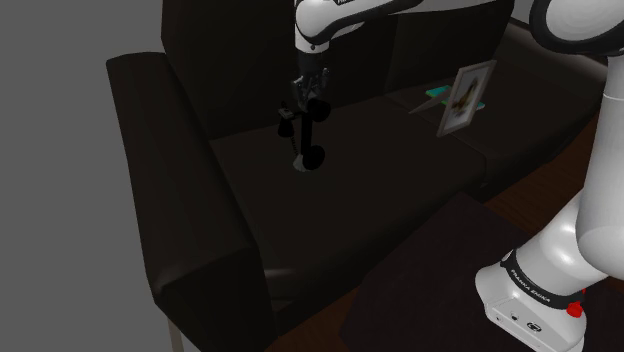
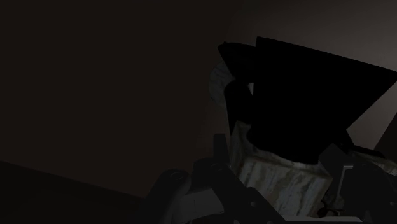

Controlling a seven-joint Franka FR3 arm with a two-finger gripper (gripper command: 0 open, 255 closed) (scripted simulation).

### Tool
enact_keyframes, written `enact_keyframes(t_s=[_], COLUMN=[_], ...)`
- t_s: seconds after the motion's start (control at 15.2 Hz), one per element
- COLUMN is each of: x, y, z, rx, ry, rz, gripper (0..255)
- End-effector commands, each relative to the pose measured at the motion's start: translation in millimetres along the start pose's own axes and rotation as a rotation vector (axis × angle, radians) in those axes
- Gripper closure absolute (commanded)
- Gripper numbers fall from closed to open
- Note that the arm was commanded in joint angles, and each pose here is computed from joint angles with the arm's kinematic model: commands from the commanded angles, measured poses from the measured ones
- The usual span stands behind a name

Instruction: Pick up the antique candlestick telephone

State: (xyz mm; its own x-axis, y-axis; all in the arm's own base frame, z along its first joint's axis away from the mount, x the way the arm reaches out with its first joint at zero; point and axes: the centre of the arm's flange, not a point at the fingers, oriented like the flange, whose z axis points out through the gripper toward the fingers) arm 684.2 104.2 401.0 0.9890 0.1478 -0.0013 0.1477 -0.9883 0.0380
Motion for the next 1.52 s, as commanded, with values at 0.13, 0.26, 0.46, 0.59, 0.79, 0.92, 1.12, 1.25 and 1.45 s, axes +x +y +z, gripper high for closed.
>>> enact_keyframes(t_s=[0.13, 0.26, 0.46, 0.59, 0.79, 0.92, 1.12, 1.25, 1.45], x=[0, 0, 0, 0, 0, 0, 0, 0, 0], y=[0, 0, 0, 1, 1, 2, 2, 3, 3], z=[1, 1, -4, -15, -30, -41, -57, -67, -79], rx=[0.000, 0.000, 0.000, 0.000, 0.000, 0.000, 0.000, 0.000, 0.000], ry=[-0.001, -0.001, -0.001, -0.001, -0.001, -0.001, -0.001, -0.001, -0.001], rz=[0.000, 0.000, 0.000, 0.000, 0.000, 0.000, 0.000, 0.000, 0.000], gripper=[255, 255, 255, 255, 255, 255, 255, 255, 255])
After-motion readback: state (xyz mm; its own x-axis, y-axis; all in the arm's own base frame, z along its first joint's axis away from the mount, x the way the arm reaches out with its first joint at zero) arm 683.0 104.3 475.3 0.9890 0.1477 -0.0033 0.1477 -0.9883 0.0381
